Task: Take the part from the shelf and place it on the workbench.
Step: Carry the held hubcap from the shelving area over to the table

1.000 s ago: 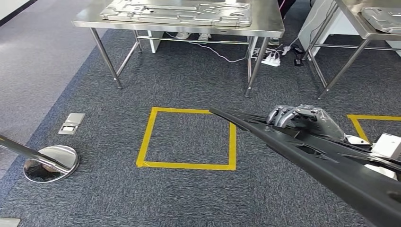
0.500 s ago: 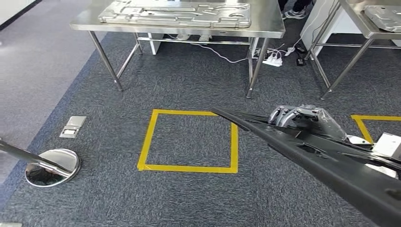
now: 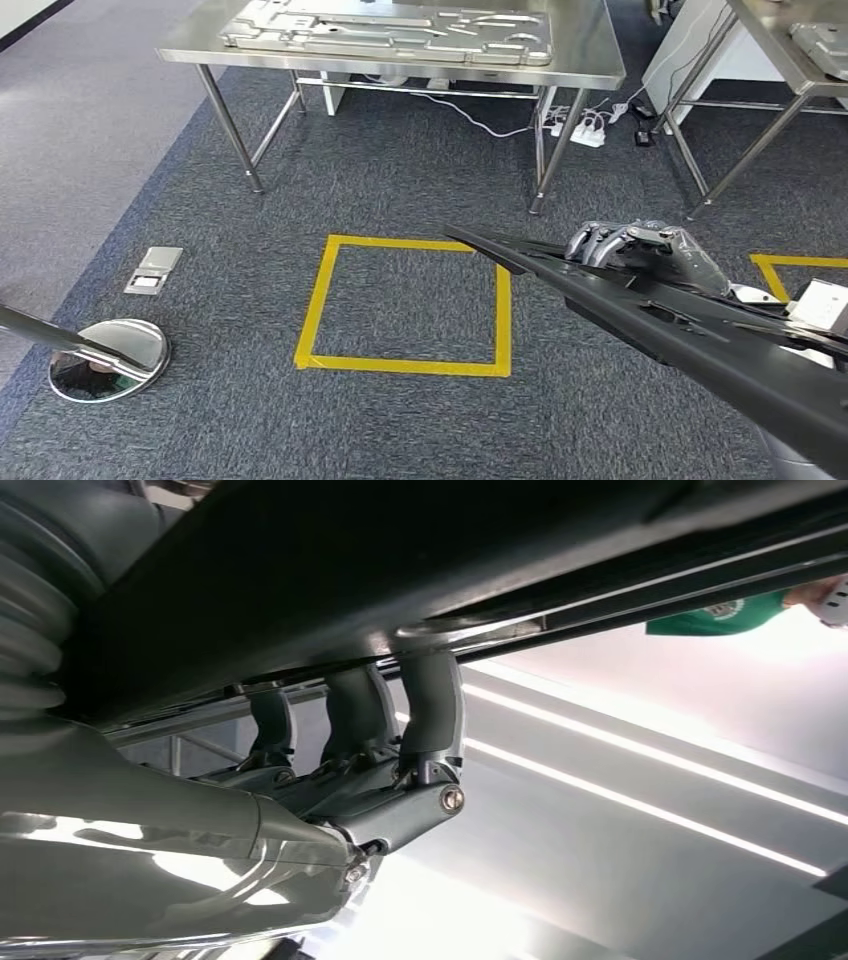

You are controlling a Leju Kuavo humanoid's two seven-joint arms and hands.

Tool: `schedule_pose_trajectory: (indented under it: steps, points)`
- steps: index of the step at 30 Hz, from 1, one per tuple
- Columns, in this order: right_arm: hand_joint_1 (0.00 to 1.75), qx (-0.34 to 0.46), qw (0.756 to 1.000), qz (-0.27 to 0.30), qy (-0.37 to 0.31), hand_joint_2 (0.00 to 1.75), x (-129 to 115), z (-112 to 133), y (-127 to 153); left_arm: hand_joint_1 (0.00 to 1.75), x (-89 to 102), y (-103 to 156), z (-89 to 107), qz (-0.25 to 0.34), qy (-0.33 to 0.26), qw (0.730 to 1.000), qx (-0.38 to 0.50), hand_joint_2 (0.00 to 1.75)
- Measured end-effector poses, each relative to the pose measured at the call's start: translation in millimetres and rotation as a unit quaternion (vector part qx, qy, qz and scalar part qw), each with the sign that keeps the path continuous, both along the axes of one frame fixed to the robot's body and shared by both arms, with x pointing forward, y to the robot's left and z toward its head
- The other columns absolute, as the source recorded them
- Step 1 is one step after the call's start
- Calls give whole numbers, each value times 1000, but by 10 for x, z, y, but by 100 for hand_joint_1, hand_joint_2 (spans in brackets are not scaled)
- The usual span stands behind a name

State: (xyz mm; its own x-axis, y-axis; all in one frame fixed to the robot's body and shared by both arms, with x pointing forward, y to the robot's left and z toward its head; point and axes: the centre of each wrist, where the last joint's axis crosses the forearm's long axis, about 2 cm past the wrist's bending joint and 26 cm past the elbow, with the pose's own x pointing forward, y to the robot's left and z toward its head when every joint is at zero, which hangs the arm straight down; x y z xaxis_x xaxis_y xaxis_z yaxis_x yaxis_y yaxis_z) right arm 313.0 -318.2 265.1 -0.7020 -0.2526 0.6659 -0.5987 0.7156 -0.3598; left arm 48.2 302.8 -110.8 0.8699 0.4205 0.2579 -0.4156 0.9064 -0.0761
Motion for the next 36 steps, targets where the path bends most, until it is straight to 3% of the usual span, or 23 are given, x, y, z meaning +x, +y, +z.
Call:
schedule_pose_trajectory:
  steps: [36]
  points:
    - [175, 26, 1000, 6, 14, 175, -65, -83, -23, 0, -2, -5, 0, -6, 1, 1000, 1, 175]
